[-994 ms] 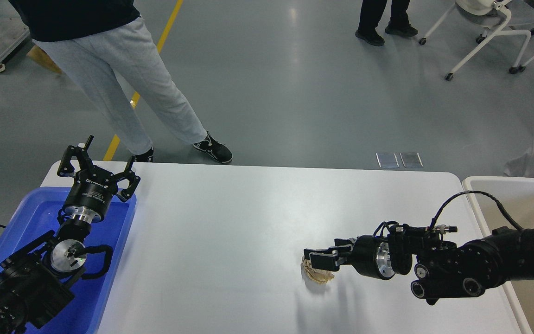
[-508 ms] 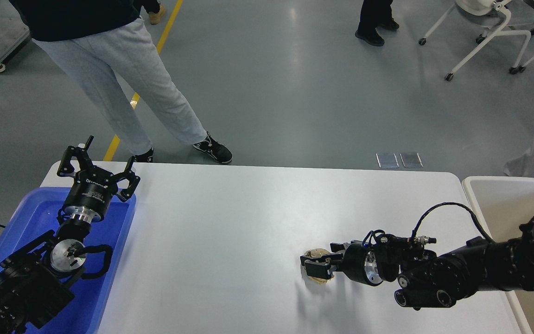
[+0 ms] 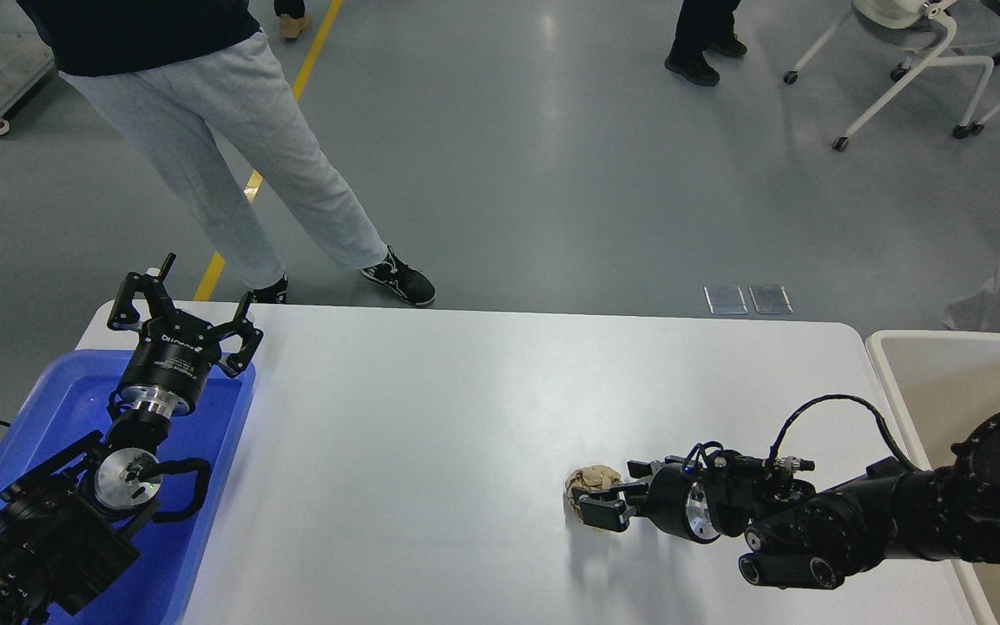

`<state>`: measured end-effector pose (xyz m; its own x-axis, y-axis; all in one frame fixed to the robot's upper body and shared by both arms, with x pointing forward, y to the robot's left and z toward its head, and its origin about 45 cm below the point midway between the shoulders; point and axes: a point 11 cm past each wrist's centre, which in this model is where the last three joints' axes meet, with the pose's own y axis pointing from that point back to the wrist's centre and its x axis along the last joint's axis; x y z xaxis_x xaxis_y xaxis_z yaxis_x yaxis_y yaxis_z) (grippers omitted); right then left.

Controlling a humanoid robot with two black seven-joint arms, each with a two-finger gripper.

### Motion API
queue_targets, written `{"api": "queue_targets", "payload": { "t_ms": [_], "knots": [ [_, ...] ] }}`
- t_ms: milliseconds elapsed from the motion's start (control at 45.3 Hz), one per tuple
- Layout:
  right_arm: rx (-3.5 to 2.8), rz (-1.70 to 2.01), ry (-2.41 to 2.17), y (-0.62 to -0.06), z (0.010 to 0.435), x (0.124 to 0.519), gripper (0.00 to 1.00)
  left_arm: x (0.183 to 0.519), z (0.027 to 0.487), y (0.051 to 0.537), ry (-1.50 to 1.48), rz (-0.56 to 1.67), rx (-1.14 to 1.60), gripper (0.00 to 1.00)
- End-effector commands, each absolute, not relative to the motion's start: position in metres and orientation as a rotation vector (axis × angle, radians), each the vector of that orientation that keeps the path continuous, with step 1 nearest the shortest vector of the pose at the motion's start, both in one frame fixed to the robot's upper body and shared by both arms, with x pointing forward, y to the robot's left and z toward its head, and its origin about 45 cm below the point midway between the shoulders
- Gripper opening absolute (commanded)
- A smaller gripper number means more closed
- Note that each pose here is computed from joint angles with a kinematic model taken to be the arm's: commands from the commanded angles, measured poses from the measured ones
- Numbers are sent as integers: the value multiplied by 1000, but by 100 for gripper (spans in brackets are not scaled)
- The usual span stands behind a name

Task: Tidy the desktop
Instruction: 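Close the right gripper on the crumpled paper ball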

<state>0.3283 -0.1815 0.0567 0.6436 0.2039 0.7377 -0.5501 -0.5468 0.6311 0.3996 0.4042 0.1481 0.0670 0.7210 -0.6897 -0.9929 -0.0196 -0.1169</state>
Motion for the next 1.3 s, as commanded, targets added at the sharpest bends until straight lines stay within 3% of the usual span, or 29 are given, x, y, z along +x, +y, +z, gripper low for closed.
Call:
{"api": "queue_targets", "payload": {
  "t_ms": [0,199,243,331,442,574,994,1281],
  "knots": [
    [1916,1007,-277,-182,52,325,100,400,148,404,504,1459,-689,100],
    [1919,1010,-275,-183,48,319,98,399,148,405,503,1460,-688,100],
    [1919,1012,-270,-183,47,318,93,400,148,404,504,1459,-689,100],
    [1918,1027,-253,-182,47,317,75,400,148,404,504,1459,-689,100],
    [1915,1026,-243,-182,47,318,32,400,148,404,504,1459,-689,100],
    [1907,1030,-226,-184,45,316,1,400,148,404,504,1459,-689,100],
    [1920,1040,-244,-179,60,325,0,400,148,404,504,1459,-689,100],
    [1965,1060,-291,-173,143,350,0,400,148,404,504,1459,-689,100]
  ]
}}
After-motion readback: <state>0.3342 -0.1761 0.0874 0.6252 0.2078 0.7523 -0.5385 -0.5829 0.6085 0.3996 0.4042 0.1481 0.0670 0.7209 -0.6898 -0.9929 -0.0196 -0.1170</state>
